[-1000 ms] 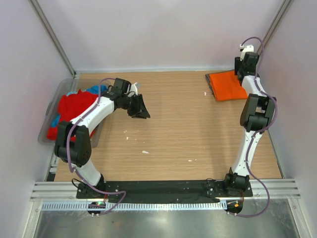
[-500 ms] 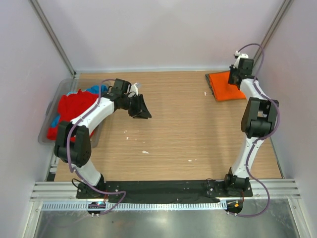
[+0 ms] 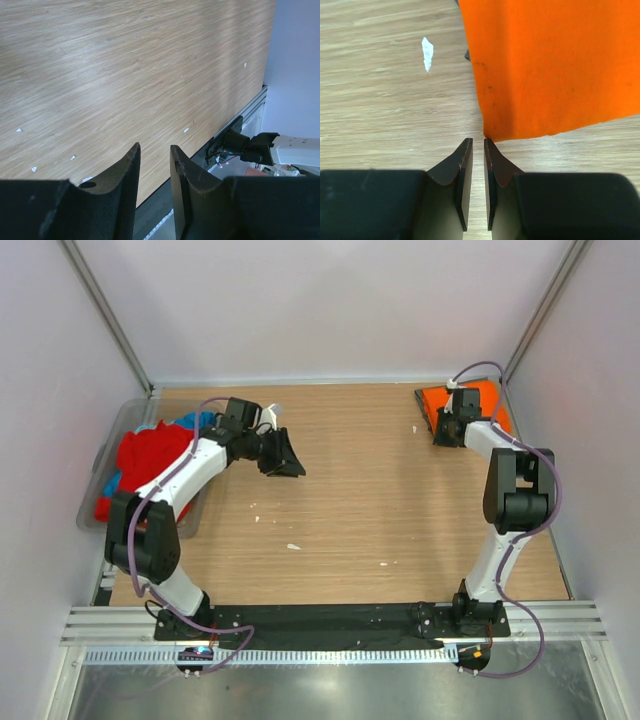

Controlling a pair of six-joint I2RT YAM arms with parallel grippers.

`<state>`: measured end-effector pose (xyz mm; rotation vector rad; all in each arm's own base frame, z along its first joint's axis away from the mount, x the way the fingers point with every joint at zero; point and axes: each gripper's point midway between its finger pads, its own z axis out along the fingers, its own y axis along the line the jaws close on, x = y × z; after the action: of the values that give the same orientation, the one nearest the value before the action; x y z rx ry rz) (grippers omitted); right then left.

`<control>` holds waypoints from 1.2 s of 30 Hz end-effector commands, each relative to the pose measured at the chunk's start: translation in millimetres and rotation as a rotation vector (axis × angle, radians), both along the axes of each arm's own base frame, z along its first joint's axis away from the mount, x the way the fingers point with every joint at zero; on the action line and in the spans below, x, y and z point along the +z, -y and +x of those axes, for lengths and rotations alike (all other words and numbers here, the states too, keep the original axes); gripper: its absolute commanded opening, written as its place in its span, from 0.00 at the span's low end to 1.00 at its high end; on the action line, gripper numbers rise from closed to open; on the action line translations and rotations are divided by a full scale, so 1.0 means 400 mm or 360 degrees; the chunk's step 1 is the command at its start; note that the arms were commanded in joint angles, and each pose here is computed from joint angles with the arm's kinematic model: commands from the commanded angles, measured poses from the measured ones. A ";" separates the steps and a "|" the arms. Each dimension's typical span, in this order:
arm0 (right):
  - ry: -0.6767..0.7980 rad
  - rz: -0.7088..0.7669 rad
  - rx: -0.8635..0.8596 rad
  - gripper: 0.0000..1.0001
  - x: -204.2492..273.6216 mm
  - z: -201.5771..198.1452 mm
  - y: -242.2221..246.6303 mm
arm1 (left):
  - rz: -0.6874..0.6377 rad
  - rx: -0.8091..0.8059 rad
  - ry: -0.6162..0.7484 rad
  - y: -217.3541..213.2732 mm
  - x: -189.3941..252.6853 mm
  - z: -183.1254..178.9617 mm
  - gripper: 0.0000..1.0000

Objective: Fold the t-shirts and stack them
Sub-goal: Reset both grippers

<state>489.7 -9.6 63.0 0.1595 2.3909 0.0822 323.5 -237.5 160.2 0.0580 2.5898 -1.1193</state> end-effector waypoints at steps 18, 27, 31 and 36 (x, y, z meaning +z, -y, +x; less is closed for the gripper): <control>0.0164 0.0226 0.0085 0.42 0.325 -0.271 -0.265 | -0.0117 0.0026 0.0556 -0.010 0.305 0.035 0.33; 0.0522 0.0392 0.0159 1.00 0.566 -0.490 -0.265 | -0.0266 0.0144 0.0973 -0.061 0.457 -0.069 0.70; 0.0609 0.0471 -0.0009 1.00 0.601 -0.539 -0.230 | -0.0219 0.0208 0.1041 -0.094 0.458 -0.104 1.00; 0.0630 0.0574 -0.0069 1.00 0.599 -0.577 -0.227 | -0.0238 0.0223 0.1083 -0.112 0.480 -0.151 1.00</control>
<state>263.7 84.8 310.3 0.2404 1.9503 0.4641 265.2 -199.0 340.2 0.1881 1.9336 -1.0419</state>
